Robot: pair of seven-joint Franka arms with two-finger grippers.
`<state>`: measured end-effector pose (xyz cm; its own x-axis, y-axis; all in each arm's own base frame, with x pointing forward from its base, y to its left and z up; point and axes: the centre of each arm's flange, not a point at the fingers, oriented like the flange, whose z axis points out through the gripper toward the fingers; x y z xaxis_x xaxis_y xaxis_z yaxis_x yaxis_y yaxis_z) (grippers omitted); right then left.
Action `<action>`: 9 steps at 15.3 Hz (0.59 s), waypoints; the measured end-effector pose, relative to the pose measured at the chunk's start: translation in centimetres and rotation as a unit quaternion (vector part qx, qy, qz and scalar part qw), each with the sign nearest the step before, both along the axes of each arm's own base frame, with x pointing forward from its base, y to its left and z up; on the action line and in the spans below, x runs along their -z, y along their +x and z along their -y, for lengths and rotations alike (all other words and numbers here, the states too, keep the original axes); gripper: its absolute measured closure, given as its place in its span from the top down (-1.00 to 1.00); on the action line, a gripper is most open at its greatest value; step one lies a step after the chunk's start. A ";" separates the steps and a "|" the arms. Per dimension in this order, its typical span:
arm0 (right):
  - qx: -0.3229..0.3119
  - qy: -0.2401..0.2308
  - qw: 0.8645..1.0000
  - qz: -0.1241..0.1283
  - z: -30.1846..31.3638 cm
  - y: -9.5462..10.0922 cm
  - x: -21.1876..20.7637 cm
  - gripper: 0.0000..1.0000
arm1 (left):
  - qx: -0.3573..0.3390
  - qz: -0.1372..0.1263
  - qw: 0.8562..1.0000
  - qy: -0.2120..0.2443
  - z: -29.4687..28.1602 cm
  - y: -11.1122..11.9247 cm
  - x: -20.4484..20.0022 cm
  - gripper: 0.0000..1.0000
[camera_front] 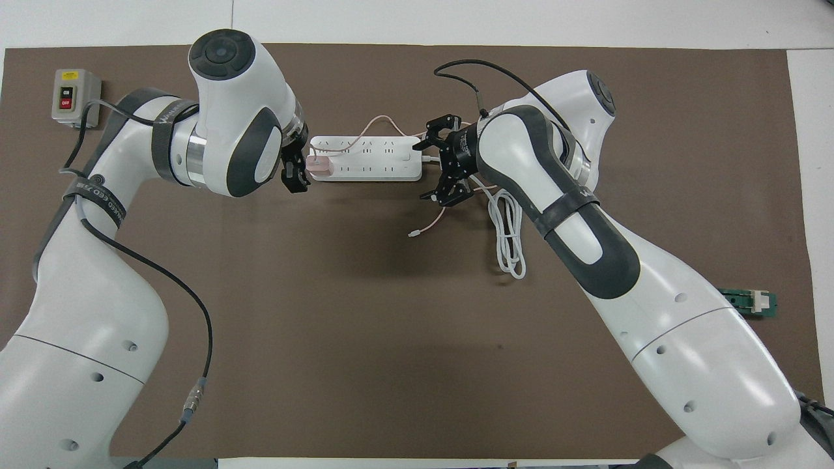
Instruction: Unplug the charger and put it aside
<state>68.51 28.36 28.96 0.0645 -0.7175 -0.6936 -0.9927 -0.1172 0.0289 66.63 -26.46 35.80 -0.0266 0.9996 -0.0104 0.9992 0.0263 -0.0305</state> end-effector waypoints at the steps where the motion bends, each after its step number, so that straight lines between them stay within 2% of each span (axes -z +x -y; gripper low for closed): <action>1: 0.003 0.000 1.000 -0.002 -0.3 0.5 0.6 1.00 | -0.001 0.000 1.000 -0.001 0.1 0.0 -0.1 1.00; 6: 0.005 0.005 1.000 0.007 -1.3 2.3 1.8 1.00 | 0.003 -0.002 1.000 -0.012 1.2 -0.4 -0.2 1.00; 9: 0.000 0.005 1.000 0.008 -2.3 2.2 2.4 1.00 | 0.010 -0.005 1.000 -0.012 2.3 -0.9 -0.1 1.00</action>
